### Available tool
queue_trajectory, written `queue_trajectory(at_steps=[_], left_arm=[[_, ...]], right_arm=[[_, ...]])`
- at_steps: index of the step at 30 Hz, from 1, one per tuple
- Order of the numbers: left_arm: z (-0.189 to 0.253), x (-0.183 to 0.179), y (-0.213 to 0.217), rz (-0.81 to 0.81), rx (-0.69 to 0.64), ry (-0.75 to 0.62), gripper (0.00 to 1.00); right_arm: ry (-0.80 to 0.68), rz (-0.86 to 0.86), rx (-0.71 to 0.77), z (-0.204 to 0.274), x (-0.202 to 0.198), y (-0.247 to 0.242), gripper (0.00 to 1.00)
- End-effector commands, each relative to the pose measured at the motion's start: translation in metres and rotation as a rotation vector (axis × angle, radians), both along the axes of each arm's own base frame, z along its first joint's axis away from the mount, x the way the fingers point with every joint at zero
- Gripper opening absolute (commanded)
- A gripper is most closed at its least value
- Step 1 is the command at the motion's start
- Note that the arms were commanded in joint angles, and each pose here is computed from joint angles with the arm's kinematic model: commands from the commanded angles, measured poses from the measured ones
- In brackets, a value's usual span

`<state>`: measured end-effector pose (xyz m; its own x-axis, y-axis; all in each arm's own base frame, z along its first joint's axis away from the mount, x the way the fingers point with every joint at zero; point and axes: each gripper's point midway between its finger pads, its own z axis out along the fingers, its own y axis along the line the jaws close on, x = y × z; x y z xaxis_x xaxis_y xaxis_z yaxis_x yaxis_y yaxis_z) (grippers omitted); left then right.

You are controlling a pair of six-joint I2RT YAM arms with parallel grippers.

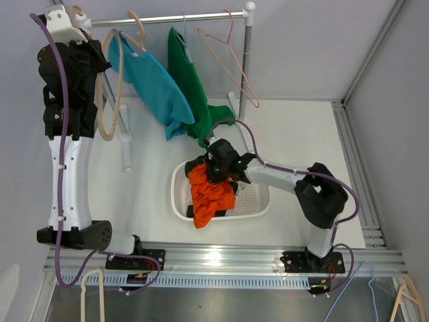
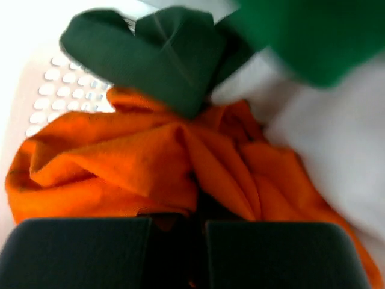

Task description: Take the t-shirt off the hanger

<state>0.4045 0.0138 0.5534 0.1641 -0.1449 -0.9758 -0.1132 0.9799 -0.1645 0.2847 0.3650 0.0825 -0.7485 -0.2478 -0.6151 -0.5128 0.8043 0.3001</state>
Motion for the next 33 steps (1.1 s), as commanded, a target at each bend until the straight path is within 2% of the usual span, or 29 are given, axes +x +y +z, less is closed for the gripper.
queue_trajectory(at_steps=[1, 2, 4, 8, 9, 10, 12, 13, 17, 19, 21, 24, 25, 29, 33], left_arm=[[0.032, -0.006, -0.002, -0.024, 0.005, -0.113, 0.01], [0.031, -0.005, 0.000, -0.019, 0.011, -0.109, 0.01], [0.027, -0.002, 0.003, -0.001, 0.018, -0.103, 0.01], [0.023, 0.005, 0.004, 0.006, 0.013, -0.098, 0.01], [0.024, 0.005, 0.004, 0.007, 0.007, -0.105, 0.01], [0.026, 0.005, 0.003, 0.005, 0.006, -0.112, 0.01], [0.027, 0.008, 0.002, -0.001, 0.002, -0.117, 0.01], [0.031, 0.007, 0.002, -0.004, 0.003, -0.126, 0.01], [0.032, 0.013, 0.002, -0.001, 0.002, -0.123, 0.01], [0.031, 0.018, 0.003, 0.003, 0.005, -0.121, 0.01], [0.032, 0.021, 0.005, 0.011, 0.014, -0.123, 0.01], [0.031, 0.028, 0.006, 0.018, 0.023, -0.126, 0.01], [0.028, 0.034, 0.006, 0.018, 0.026, -0.119, 0.01], [0.025, 0.050, 0.003, 0.003, 0.022, -0.117, 0.01], [0.026, 0.066, 0.000, -0.011, 0.034, -0.123, 0.01]], right_arm=[[0.208, 0.019, -0.249, -0.077, -0.045, -0.027, 0.00], [0.233, 0.015, -0.279, -0.094, -0.049, -0.029, 0.00], [0.238, 0.018, -0.276, -0.098, -0.054, -0.027, 0.00], [0.095, -0.040, -0.208, -0.035, -0.031, -0.028, 0.00], [0.040, -0.049, -0.165, -0.003, -0.027, -0.028, 0.02], [0.013, -0.052, -0.157, 0.017, -0.024, -0.030, 0.19], [-0.045, -0.058, -0.118, 0.052, -0.021, -0.031, 0.41], [-0.060, -0.063, -0.105, 0.064, -0.020, -0.030, 0.59], [-0.053, -0.073, -0.141, 0.070, -0.023, -0.038, 0.63], [-0.072, -0.093, -0.146, 0.077, -0.021, -0.043, 0.71], [-0.097, -0.105, -0.130, 0.091, -0.019, -0.044, 0.72], [-0.172, -0.134, -0.078, 0.135, -0.016, -0.051, 0.73], [-0.208, -0.157, -0.072, 0.149, -0.013, -0.058, 0.77], [-0.358, -0.204, 0.056, 0.224, -0.019, -0.083, 0.82], [-0.421, -0.218, 0.120, 0.251, -0.032, -0.106, 0.83]])
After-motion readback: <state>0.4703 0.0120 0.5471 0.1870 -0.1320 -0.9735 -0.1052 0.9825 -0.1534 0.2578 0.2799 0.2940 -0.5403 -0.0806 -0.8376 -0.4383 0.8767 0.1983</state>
